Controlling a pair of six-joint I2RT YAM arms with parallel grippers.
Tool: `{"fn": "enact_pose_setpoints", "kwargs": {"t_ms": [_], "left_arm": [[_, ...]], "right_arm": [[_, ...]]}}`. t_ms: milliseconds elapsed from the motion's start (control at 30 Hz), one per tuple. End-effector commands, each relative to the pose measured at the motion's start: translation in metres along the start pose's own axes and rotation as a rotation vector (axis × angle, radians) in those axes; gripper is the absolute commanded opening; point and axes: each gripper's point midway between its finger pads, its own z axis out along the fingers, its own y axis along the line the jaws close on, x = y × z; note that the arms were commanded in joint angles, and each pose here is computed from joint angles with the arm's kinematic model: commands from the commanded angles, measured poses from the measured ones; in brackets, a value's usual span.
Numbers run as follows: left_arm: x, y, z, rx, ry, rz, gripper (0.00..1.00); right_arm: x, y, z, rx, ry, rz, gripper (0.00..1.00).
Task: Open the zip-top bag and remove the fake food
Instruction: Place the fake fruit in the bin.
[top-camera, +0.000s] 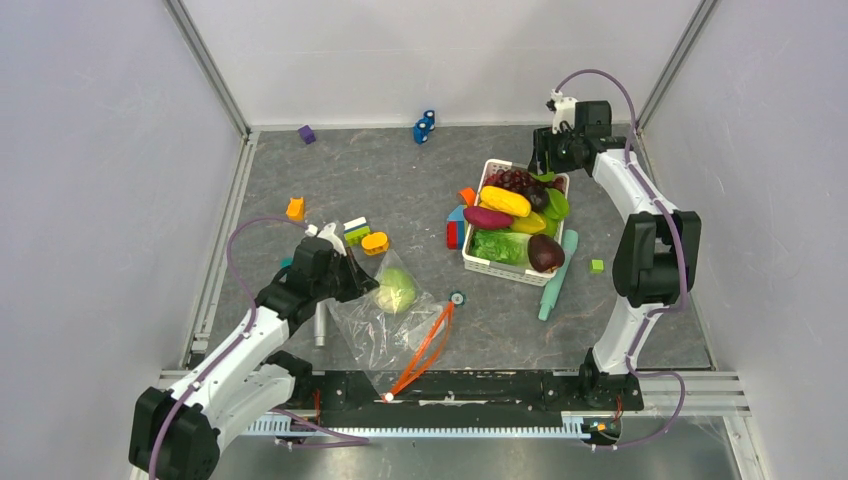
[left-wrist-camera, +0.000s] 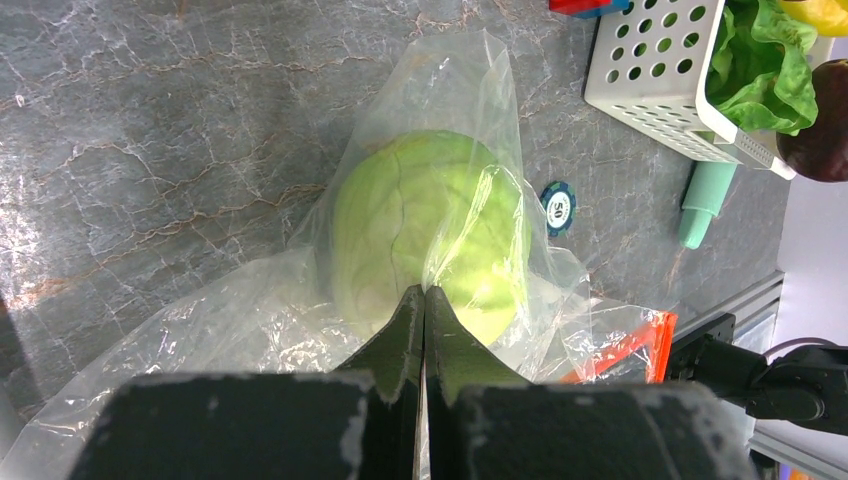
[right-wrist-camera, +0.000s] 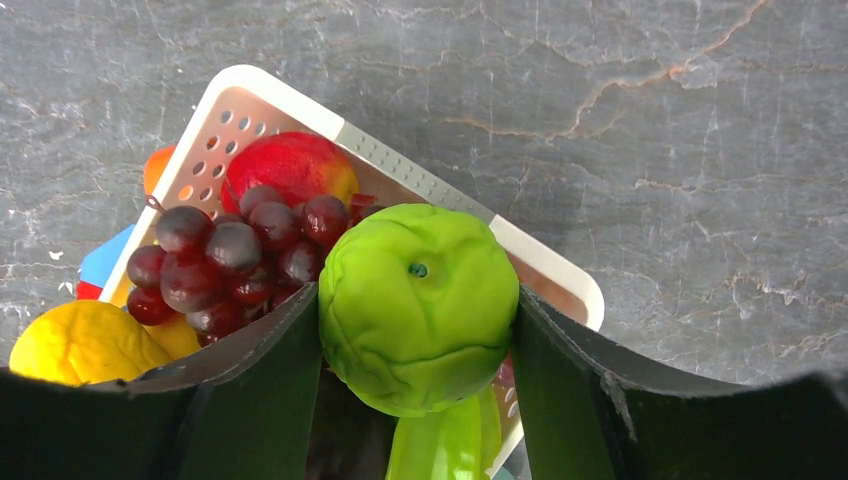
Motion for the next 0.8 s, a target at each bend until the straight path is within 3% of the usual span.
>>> {"fn": "enact_pose_setpoints", "kwargs": {"t_ms": [0,767], "left_arm": [[0.009,0.009,0.002,-0.024,0.033,0.032,0.02],[0.012,0.007,0.003,-0.007,0.042,0.012,0.02]], "right_arm": [[0.015,-0.008,0.002,0.036,0.032,-0.005,0.3],[0.069,-0.033,0.003,0.173,0.194,0.01,0.32]]}}
